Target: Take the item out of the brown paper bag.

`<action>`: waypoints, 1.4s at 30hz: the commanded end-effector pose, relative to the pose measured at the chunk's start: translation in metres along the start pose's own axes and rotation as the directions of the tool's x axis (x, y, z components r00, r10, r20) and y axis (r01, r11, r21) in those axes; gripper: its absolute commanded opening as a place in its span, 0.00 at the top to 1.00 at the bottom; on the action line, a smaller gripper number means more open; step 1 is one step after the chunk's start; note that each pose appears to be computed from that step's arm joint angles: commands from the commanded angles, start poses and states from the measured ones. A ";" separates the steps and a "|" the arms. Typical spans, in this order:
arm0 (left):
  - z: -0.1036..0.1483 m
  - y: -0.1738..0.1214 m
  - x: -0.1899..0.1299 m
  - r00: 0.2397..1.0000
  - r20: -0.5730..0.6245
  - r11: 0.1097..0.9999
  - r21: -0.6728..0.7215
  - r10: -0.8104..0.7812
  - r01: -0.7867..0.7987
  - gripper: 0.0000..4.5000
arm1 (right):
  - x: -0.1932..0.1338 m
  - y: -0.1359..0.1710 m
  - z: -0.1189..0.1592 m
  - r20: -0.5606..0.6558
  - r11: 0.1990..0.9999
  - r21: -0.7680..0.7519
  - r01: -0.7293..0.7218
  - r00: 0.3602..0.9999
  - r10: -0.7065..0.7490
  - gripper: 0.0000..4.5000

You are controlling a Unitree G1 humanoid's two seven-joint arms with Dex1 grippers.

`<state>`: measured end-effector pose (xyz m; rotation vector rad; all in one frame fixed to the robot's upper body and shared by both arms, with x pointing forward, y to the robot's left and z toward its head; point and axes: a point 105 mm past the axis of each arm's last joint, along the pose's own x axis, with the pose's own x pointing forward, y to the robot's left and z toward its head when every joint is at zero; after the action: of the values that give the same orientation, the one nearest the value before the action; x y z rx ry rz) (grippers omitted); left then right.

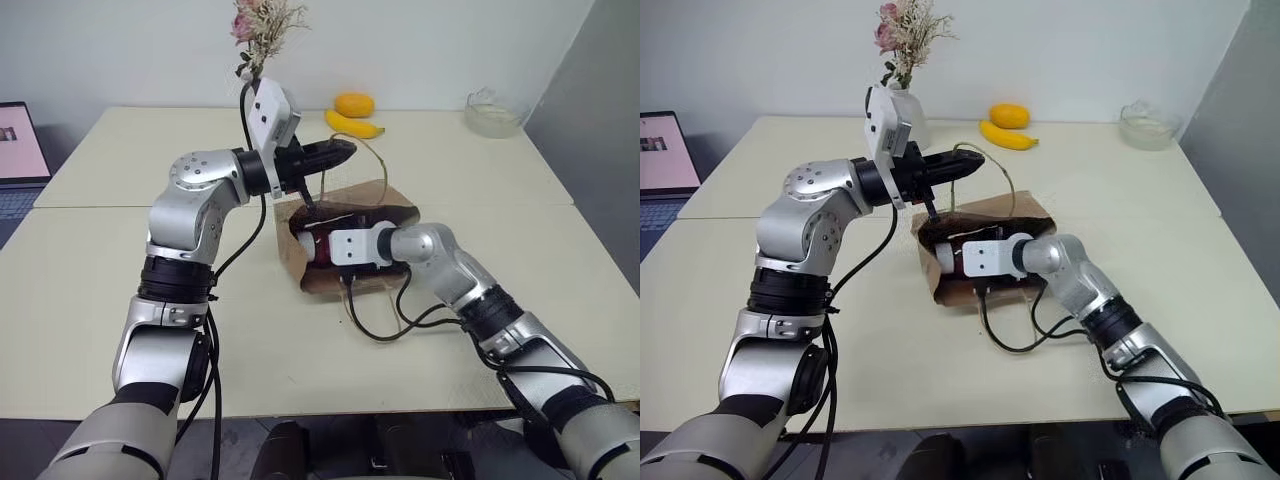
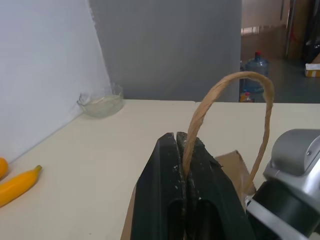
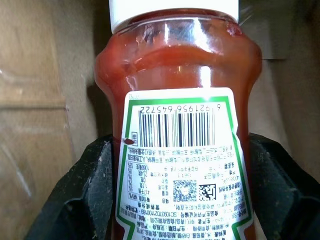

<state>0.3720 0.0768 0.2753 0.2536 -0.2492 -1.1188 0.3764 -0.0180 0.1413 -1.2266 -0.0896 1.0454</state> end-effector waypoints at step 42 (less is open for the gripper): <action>-0.004 0.016 0.003 0.996 -0.037 0.995 0.062 0.086 -0.084 1.00 | -0.204 -0.112 0.026 0.383 0.778 0.607 0.164 0.797 -0.467 0.28</action>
<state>0.3912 0.0826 0.2637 0.2944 -0.2068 -1.0242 0.3184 -0.1215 0.3107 -0.2916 -0.2926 1.0434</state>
